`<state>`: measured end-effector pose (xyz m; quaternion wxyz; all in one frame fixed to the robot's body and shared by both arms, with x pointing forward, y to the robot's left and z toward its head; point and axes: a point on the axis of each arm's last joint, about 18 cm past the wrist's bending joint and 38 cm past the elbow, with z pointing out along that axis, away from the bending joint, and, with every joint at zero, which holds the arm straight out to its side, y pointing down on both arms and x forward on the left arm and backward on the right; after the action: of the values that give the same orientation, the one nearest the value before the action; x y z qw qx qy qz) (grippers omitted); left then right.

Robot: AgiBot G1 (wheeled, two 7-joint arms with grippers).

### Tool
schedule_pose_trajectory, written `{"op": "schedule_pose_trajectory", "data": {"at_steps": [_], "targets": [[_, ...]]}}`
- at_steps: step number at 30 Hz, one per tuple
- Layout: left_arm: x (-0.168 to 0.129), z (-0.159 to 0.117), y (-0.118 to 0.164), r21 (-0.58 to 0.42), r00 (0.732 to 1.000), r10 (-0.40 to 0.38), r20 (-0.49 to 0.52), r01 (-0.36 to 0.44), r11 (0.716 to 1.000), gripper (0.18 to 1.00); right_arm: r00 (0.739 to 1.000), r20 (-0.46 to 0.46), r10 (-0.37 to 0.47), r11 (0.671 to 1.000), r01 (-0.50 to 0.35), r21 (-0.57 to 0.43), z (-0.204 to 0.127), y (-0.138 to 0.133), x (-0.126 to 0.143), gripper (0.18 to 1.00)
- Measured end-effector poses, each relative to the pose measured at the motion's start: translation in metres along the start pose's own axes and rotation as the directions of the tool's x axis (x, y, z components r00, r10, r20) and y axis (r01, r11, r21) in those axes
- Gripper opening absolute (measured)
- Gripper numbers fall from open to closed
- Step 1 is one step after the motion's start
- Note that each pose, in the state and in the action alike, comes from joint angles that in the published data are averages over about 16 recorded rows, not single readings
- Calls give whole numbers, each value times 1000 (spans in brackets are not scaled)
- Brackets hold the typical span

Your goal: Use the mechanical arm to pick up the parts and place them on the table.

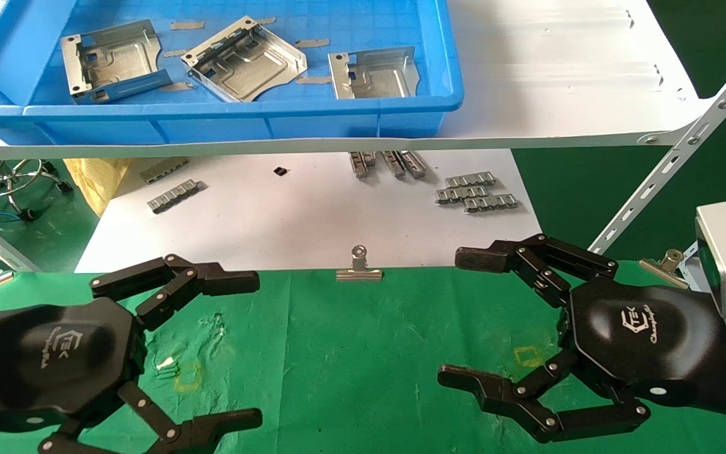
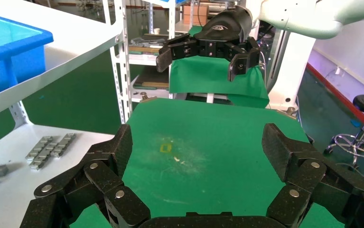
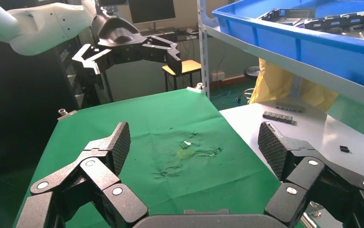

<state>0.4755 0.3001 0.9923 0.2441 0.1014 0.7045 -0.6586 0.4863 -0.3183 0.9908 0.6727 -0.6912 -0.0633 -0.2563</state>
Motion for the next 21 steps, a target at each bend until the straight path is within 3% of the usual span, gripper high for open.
{"op": "schedule_pose_trajectory", "data": {"at_steps": [11, 21], "targets": [[0, 0, 0, 0, 1000, 0, 0, 0, 1000, 1001, 1000, 0, 0, 1000, 0, 0, 0, 0, 0, 990], [0, 0, 0, 0, 1000, 0, 0, 0, 1000, 1001, 1000, 0, 0, 1000, 0, 0, 0, 0, 0, 912]]}}
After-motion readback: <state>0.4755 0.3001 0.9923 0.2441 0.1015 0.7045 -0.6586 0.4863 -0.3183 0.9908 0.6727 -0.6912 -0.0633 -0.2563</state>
